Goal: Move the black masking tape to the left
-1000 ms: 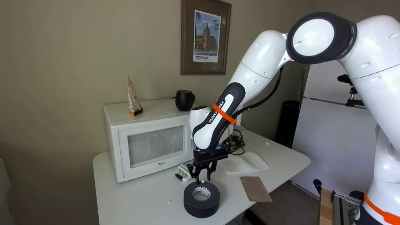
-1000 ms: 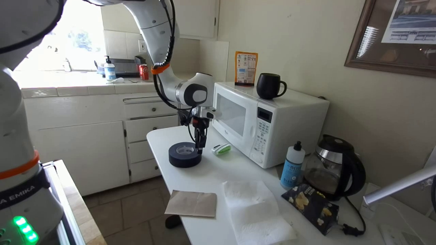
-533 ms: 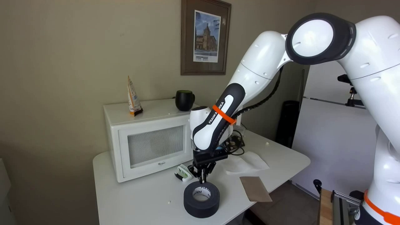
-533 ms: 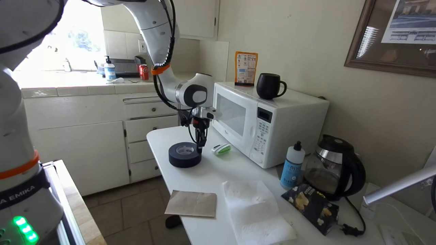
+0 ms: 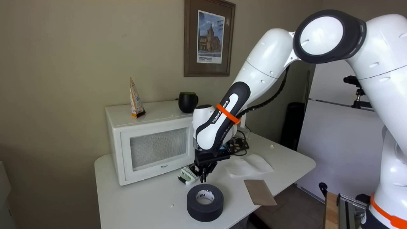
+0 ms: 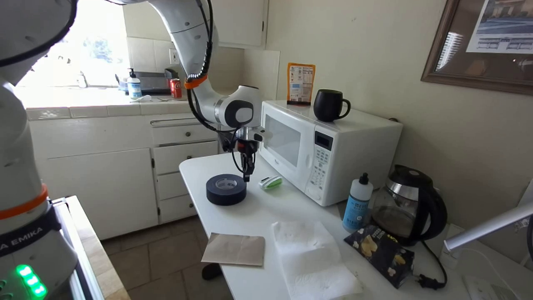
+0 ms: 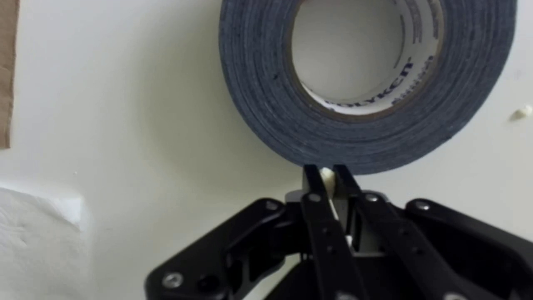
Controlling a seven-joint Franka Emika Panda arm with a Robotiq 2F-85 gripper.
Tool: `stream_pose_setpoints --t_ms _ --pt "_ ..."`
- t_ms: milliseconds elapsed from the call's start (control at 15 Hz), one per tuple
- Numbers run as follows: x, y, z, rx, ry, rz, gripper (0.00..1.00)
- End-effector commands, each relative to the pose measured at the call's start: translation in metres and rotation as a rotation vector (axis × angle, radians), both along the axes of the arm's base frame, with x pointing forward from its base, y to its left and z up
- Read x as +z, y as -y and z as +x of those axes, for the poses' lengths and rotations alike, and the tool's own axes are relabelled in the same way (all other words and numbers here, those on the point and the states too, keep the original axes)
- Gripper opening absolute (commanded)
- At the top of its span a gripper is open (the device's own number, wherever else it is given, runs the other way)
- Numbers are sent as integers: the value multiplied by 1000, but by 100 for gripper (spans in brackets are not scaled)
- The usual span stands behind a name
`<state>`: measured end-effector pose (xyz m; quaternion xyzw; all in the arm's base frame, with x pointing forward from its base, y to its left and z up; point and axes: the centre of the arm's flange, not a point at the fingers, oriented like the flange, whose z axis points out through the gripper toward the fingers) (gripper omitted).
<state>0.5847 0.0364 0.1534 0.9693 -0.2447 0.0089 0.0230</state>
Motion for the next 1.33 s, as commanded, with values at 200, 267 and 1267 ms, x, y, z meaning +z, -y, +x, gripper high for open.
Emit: stream_pose_setpoints --t_ms 200,267,1267 --pt "56 66 8 -133 144 -5 3" --pt "63 84 9 -173 160 0 3" --pt "83 244 -15 -583 184 -45 74"
